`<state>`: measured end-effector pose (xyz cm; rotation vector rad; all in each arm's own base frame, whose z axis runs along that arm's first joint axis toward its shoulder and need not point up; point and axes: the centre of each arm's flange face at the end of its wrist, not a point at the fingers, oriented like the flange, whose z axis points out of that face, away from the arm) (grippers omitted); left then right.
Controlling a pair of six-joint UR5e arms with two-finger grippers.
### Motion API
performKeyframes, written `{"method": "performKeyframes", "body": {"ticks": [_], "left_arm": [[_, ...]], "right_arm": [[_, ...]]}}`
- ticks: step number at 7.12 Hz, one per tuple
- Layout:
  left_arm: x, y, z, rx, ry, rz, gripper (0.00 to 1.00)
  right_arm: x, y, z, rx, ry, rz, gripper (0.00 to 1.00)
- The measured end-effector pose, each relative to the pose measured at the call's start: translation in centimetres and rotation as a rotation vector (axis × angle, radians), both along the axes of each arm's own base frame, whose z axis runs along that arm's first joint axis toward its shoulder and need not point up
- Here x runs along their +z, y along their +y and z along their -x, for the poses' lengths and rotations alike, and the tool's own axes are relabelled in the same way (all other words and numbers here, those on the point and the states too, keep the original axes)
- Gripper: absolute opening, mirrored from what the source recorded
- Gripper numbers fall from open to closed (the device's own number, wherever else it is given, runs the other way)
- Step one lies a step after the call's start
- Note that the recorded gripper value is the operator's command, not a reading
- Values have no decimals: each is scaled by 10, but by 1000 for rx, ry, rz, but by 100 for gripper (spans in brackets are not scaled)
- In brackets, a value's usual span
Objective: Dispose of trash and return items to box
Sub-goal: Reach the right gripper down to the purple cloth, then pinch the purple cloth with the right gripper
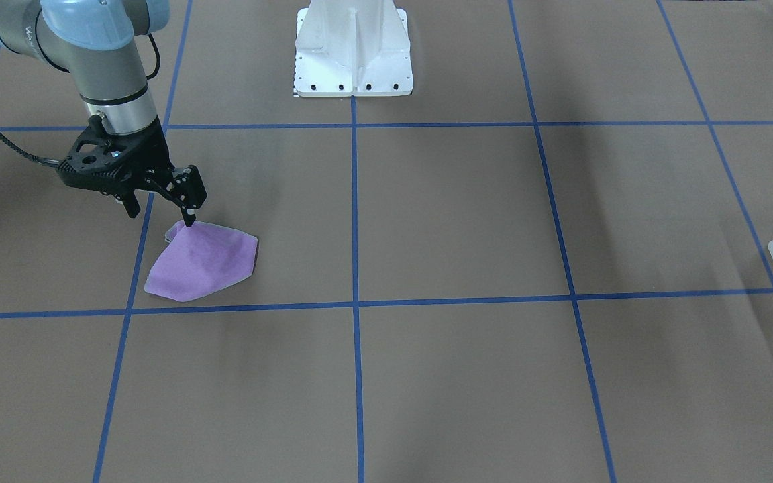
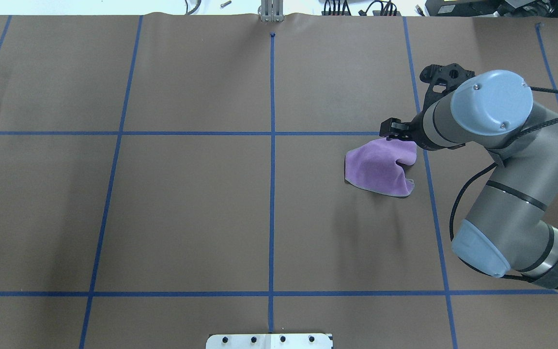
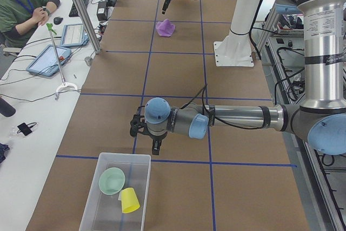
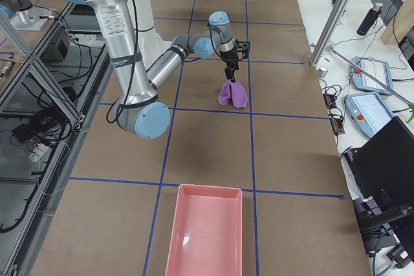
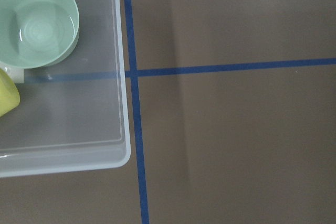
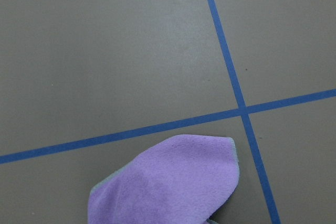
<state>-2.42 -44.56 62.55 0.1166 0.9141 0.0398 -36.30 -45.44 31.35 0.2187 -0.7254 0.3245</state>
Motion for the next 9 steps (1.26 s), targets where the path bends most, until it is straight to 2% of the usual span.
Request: {"method": "performKeyframes", "body": {"ticks": [1,2,3,4,5,9], "left_arm": [[-2,0,0,0,0,-5,98],[-4,-1,0,-1,0,-9,98],[-5,-2,0,-2,0,-11,98],[-6,-3,0,-2,0,-13,98],[-7,-3,0,-1,0,-15,98],[-3,-1,1,-3,-9,-12,98]], "right_arm": [[8,5,17,-9,8,22,81],[12,12,32,-20,12,37,72],[16,17,43,-31,18,46,49],[19,20,50,-35,23,53,15],[20,21,53,-31,23,61,0],[18,13,45,1,27,49,0]]}}
